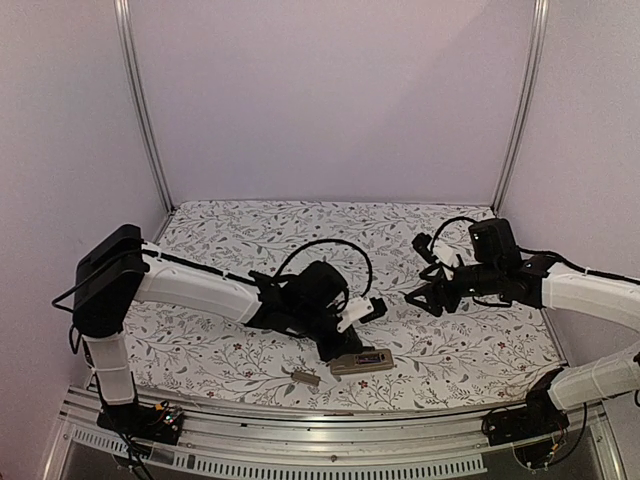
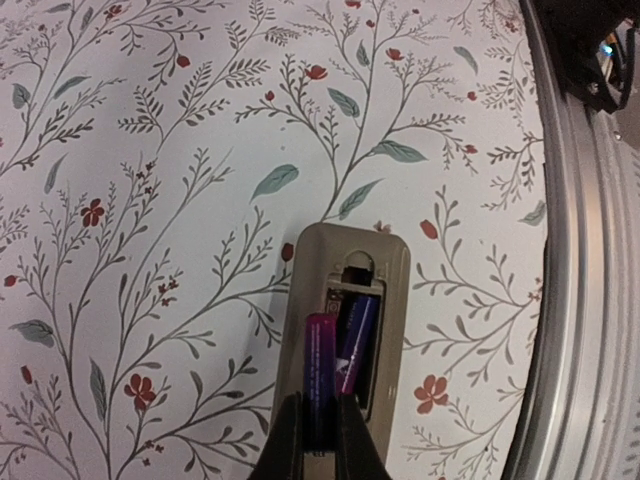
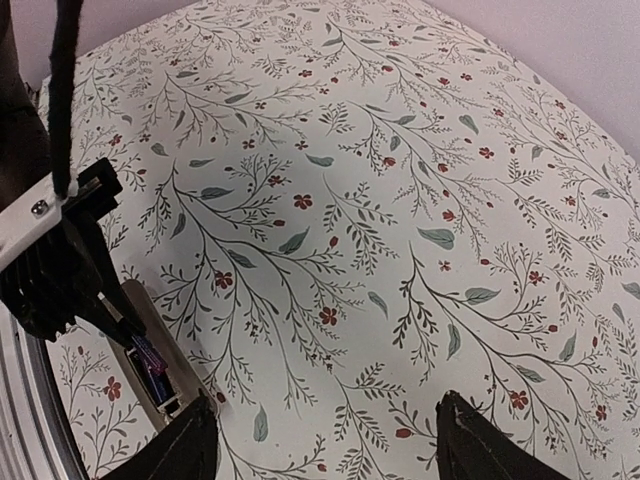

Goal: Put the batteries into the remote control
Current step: Place the battery cover on the remote control without the battery cover.

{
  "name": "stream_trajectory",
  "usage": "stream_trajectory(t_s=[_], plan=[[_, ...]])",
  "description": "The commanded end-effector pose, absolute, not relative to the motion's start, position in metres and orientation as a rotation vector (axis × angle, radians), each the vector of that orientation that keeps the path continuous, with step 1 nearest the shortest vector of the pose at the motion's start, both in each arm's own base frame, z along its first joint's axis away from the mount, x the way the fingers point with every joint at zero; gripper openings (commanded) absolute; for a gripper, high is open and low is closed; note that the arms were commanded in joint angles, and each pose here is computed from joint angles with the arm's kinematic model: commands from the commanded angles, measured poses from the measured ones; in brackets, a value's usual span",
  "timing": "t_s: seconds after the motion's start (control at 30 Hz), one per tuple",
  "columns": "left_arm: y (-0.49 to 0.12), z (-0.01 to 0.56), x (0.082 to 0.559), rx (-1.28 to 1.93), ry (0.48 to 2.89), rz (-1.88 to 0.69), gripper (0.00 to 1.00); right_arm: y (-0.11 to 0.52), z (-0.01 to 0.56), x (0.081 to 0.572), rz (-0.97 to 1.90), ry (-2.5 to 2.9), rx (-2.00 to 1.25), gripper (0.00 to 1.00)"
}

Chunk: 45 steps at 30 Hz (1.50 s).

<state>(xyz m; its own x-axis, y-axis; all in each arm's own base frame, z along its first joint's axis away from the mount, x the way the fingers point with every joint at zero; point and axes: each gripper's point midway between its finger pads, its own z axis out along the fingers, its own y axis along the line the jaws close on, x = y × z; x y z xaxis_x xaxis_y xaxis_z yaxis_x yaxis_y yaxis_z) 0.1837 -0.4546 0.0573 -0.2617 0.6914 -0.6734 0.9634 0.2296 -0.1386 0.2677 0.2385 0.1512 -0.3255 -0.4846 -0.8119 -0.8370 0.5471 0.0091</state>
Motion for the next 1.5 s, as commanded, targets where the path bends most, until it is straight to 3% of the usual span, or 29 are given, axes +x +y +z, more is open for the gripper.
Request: stream_trajectory(t_s=[0.0,1.1,1.47], plan=[[-0.445,0.042,0.182,1.574,2.088,-0.663,0.00,0.239,0.144,0.268,0.573,2.009,-1.038,0.73],[-0.447,0.022,0.171,1.679,2.109,-0.569,0.00,0.243,0.150,0.261,0.637,1.979,-1.023,0.72],[-0.458,0.013,0.169,1.703,2.096,-0.590,0.00,0.248,0.100,0.258,0.905,2.556,-0.455,0.59]])
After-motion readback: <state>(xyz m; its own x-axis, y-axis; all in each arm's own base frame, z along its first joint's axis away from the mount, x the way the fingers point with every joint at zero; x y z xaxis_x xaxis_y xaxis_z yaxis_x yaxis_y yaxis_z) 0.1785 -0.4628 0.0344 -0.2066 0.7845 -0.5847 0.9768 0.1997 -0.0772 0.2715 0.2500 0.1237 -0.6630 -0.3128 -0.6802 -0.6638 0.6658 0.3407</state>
